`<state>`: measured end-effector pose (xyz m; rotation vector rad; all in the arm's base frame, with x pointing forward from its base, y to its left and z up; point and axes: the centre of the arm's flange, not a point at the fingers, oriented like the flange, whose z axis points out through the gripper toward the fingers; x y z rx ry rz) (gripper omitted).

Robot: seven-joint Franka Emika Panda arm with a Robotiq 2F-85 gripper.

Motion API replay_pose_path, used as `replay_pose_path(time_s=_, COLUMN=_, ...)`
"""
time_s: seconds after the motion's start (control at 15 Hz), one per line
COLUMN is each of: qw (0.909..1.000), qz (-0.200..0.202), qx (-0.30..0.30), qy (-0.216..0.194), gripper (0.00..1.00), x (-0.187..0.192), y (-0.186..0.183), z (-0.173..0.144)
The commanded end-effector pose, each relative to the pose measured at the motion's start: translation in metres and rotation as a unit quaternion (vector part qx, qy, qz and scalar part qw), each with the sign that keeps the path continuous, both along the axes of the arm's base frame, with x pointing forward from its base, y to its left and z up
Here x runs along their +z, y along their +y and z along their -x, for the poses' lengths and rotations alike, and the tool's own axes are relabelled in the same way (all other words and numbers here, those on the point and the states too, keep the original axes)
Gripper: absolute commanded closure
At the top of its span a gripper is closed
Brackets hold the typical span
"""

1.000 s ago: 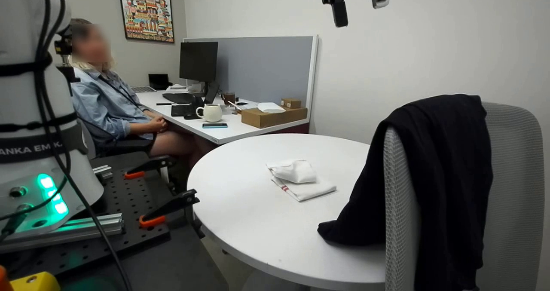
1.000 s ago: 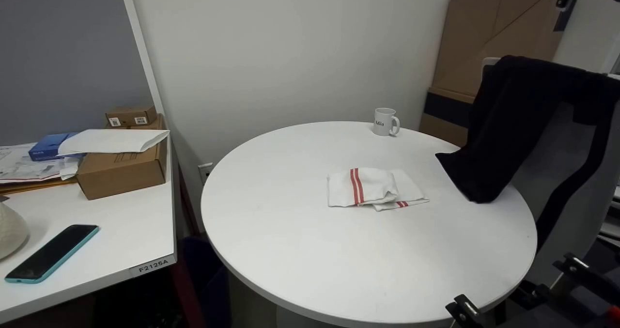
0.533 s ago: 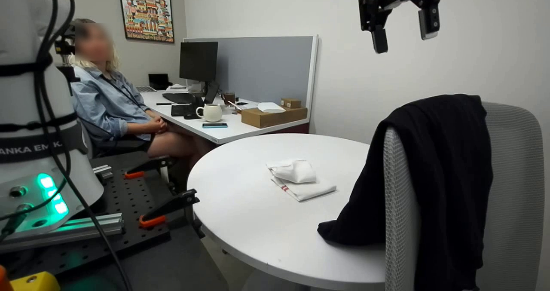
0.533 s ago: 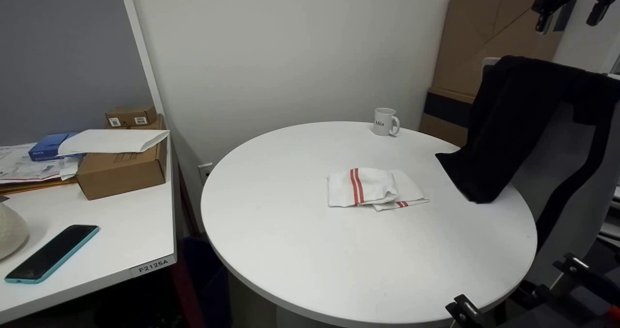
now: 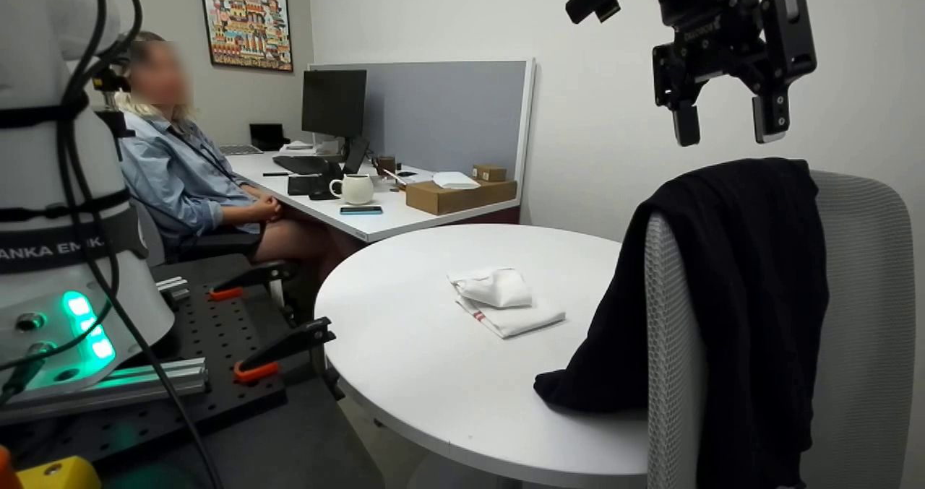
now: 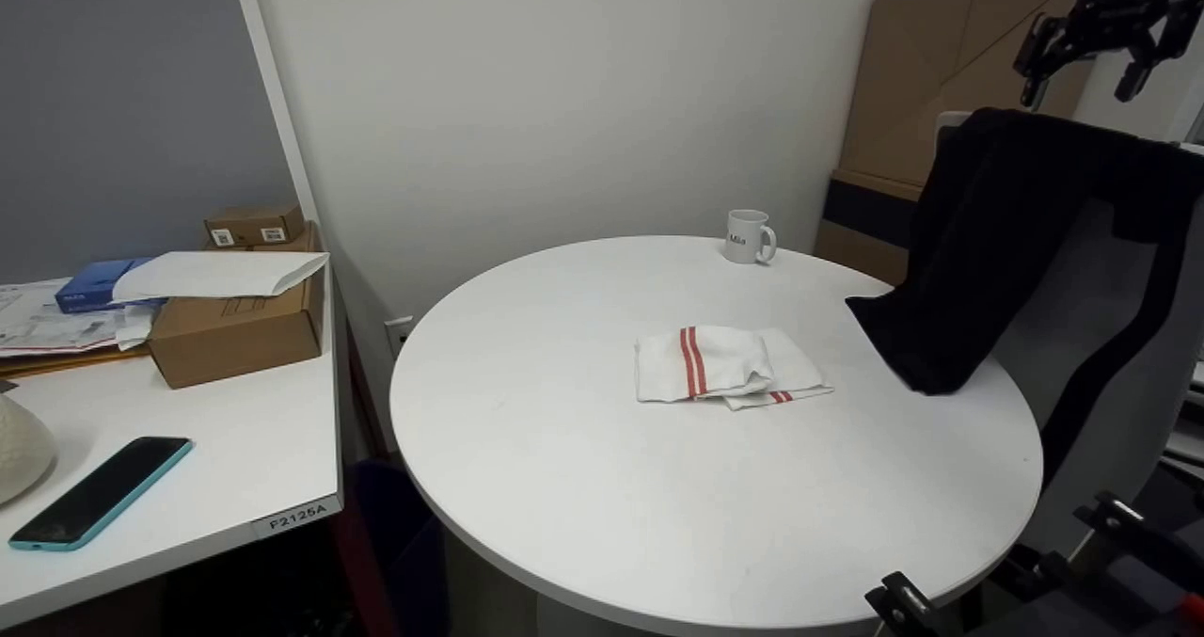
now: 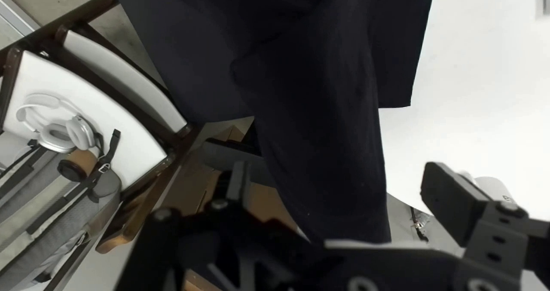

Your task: Remove the item from the backrest of the chair and put it on the table

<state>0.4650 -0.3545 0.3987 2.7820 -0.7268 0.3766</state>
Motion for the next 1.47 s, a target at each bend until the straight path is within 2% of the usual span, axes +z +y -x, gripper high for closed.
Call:
replay_pose_path(time_s=0.0, qw=0.9996, qz=-0.009, qx=-0.020, qy=-0.015, gripper=0.00, x=-0.027, y=-0.009, z=-0.014)
replay_pose_path(time_s=0.13, qw=0.9994, qz=-0.016, qx=-0.027, qy=-0.017, gripper=0.00, x=-0.039, y=-0.010, z=-0.016)
replay_pose_path(time_s=0.2, qw=0.9991, qz=-0.020, qx=-0.031, qy=-0.019, gripper=0.11, x=-0.044, y=-0.010, z=-0.016)
replay_pose_path(time_s=0.27, qw=0.9990, qz=-0.023, qx=-0.033, qy=-0.020, gripper=0.26, x=-0.046, y=-0.012, z=-0.016)
replay_pose_path(time_s=0.4, qw=0.9987, qz=-0.025, qx=-0.038, qy=-0.023, gripper=0.09, x=-0.047, y=-0.013, z=-0.016)
replay_pose_path(time_s=0.53, qw=0.9985, qz=-0.024, qx=-0.039, qy=-0.029, gripper=0.01, x=-0.041, y=-0.014, z=-0.016)
replay_pose_path(time_s=1.0, qw=0.9973, qz=-0.019, qx=-0.044, qy=-0.056, gripper=0.00, x=-0.019, y=-0.018, z=-0.014)
replay_pose_path(time_s=1.4, qw=0.9973, qz=-0.015, qx=-0.041, qy=-0.059, gripper=0.00, x=-0.018, y=-0.016, z=-0.017)
